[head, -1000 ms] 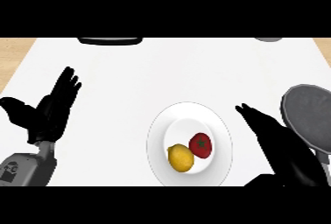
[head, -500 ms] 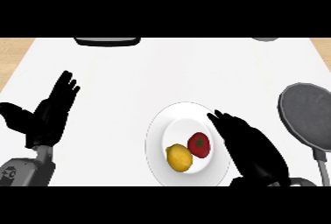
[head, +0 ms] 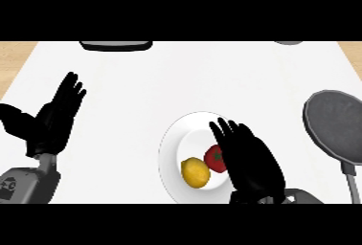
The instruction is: Pick the tomato from the plate and place it in the pan
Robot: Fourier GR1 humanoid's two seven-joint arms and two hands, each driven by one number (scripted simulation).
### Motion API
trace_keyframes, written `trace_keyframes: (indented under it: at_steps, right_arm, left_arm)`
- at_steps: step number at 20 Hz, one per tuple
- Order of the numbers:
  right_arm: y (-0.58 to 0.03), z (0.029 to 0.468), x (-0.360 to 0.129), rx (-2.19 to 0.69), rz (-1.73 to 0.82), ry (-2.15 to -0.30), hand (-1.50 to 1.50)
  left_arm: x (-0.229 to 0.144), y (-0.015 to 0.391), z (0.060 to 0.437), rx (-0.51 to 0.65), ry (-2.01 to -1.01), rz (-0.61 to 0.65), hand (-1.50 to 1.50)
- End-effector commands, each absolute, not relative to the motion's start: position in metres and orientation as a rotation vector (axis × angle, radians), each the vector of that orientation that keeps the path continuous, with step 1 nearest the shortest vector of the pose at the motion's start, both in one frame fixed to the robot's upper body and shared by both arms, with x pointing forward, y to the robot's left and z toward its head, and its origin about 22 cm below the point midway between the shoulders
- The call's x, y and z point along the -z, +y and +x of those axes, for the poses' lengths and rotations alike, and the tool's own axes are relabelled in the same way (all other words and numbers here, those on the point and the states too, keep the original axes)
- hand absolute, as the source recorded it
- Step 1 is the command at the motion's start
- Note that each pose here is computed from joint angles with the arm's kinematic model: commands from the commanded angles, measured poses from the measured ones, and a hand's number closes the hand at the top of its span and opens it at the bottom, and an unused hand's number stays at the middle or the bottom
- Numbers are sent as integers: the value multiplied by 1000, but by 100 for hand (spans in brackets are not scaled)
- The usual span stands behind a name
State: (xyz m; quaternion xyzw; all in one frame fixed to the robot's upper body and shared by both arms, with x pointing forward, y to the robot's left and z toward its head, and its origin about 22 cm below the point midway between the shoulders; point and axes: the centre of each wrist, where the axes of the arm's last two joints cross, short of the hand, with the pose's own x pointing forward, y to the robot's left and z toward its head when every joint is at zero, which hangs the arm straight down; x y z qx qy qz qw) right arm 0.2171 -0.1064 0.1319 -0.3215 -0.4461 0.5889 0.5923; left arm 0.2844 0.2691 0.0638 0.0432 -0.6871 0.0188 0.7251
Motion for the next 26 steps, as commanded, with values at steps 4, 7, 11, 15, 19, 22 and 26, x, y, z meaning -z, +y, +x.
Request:
trace_keyframes:
  at_steps: [4, 7, 11, 15, 19, 22, 26]
  right_arm:
    - [-64, 232, -136, -1363, -867, -882, -150]
    - [-68, 237, -124, -1371, -871, -803, -150]
    - [-73, 250, -96, -1331, -889, -775, -150]
    - [-69, 245, -96, -1358, -882, -776, -150]
    - [-71, 271, -90, -1353, -854, -753, -150]
    - [-84, 272, -89, -1358, -854, -724, -150]
    - [-94, 274, -62, -1370, -837, -755, -150]
  left_arm:
    - [-52, 269, 280, -38, -1518, 90, 0]
    - [-77, 267, 277, -40, -1543, 95, 0]
    - [-67, 275, 282, -40, -1523, 107, 0]
    - [-70, 284, 282, -40, -1523, 98, 0]
    - [-66, 268, 278, -38, -1512, 101, 0]
    - [-66, 265, 269, -33, -1518, 121, 0]
    - [-52, 261, 288, -43, -1520, 93, 0]
